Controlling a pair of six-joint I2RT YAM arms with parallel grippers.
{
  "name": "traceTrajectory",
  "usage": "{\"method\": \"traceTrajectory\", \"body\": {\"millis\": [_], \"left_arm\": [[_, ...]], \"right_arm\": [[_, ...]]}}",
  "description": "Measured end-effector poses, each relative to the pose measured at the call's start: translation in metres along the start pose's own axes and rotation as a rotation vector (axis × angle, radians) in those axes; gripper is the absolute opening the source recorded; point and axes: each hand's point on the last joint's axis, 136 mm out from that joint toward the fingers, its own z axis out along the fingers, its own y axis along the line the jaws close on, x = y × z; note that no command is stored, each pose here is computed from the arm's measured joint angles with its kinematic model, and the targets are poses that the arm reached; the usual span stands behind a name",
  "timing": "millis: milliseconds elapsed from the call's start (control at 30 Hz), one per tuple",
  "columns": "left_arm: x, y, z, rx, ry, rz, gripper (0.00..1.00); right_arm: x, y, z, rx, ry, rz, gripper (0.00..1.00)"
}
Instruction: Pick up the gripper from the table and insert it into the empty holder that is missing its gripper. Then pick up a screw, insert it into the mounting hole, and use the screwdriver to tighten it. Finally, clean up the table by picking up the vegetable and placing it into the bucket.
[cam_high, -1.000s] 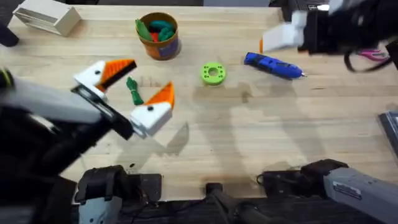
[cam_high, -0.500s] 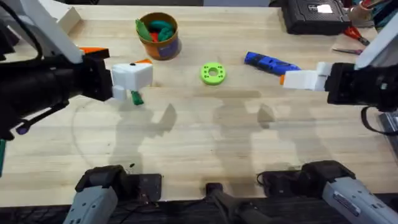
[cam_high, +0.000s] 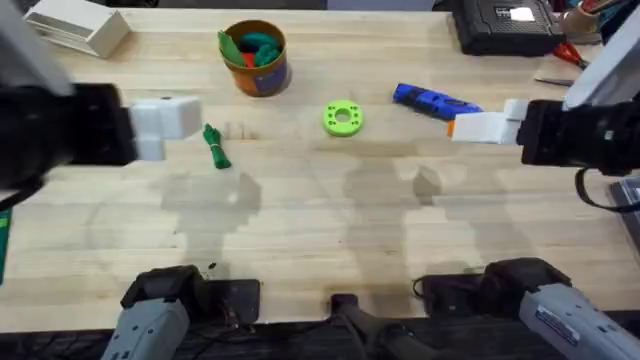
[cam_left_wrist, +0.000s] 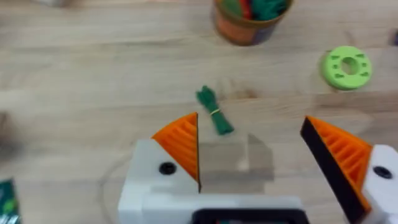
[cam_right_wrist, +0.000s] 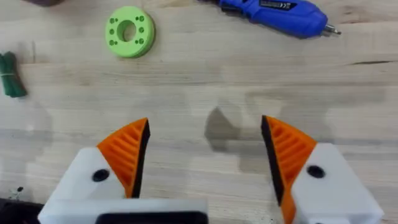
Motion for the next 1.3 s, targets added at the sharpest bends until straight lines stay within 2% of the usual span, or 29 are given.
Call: {"method": "traceTrajectory", "body": {"millis": [167,333,567,733,1033,1067,1167,1200,1300], "left_arm": [[0.007,0.019,-0.022,-0.124,0.07,-0.058,0.985],[0.005,0.028,-0.008,-0.159,0.151,-0.088,0.985],[0.008,0.03,0.04,-0.14,0.316,-0.109,0.985],[0.008,0.033,0.074,-0.136,0.391,-0.129,0.985],[0.034,0.026,0.133,-0.136,0.591,-0.377,0.985],[0.042,0.016,0.155,-0.134,0.644,-0.428,0.985],[0.051,0.003,0.173,-0.142,0.693,-0.454,0.985],[0.062,-0.011,0.19,-0.158,0.739,-0.475,0.985],[0.071,-0.014,0.202,-0.172,0.77,-0.491,0.985]], "right_arm": [[-0.006,0.001,0.0,-0.004,-0.023,-0.004,0.98],[-0.011,0.002,0.0,-0.007,-0.043,-0.006,0.98],[-0.011,0.002,0.0,-0.007,-0.043,-0.007,0.98],[-0.011,0.002,0.0,-0.007,-0.043,-0.006,0.98],[-0.011,0.002,0.0,-0.007,-0.044,-0.007,0.98],[-0.012,0.002,0.0,-0.008,-0.049,-0.007,0.98],[-0.012,0.002,0.0,-0.008,-0.05,-0.007,0.98],[-0.012,0.002,0.0,-0.008,-0.05,-0.008,0.98],[-0.012,0.002,0.0,-0.008,-0.05,-0.007,0.98]]}}
